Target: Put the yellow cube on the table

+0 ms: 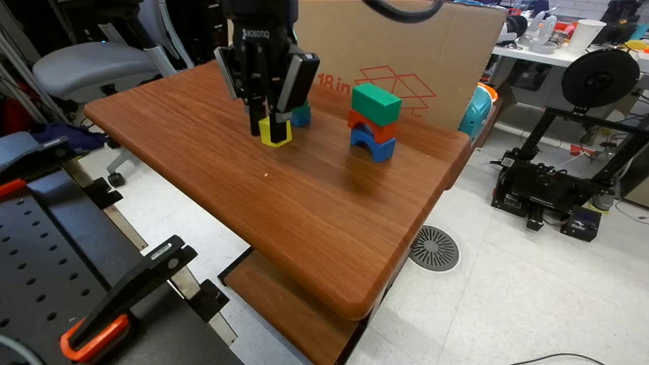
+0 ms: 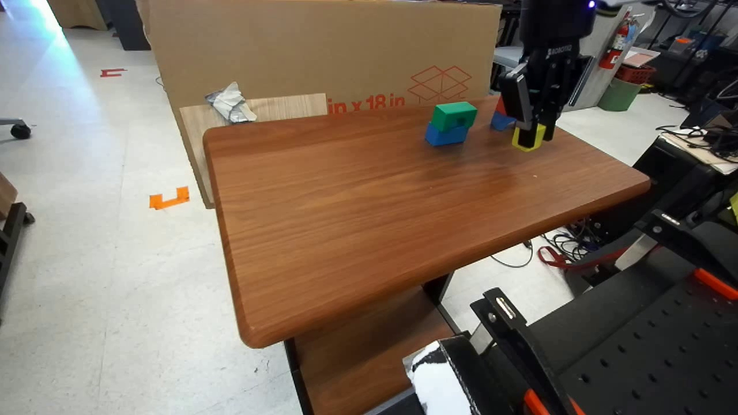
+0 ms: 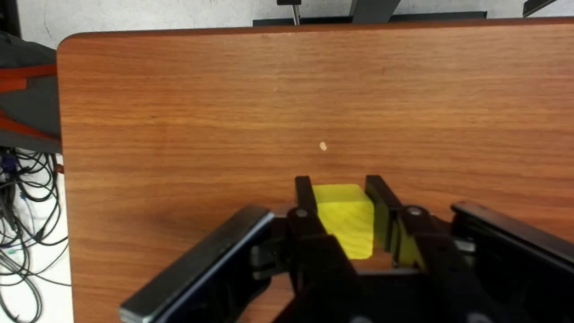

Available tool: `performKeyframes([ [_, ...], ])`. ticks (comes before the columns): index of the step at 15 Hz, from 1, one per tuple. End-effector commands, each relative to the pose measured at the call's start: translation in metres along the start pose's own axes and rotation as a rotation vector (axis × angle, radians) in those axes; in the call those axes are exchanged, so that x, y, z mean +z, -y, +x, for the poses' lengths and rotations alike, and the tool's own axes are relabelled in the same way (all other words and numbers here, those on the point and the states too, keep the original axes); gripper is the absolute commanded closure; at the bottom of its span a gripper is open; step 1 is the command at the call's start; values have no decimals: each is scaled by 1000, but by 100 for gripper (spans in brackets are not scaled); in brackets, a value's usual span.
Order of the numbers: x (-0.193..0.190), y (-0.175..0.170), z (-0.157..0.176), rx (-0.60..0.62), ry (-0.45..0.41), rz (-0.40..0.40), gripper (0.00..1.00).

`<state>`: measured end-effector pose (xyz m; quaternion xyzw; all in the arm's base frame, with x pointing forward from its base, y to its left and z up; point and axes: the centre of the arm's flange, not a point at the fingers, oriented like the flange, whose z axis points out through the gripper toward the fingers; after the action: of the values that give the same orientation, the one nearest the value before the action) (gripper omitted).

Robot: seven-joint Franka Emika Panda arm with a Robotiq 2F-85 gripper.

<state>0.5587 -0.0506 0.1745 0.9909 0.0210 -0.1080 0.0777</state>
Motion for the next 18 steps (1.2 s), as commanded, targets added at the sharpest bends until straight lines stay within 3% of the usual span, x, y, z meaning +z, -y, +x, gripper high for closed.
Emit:
performKeyframes([
  [1,19,6,0,-32,34,-18,92],
  [7,41,10,2,-54,79,-29,92],
  [8,39,9,2,-50,77,-33,84],
  [9,37,8,1,-54,75,-32,42],
  [10,35,8,-1,-56,73,-27,42],
  [16,-17,-3,-20,-55,1,13,0],
  [18,-52,-11,-24,-20,-39,40,0],
])
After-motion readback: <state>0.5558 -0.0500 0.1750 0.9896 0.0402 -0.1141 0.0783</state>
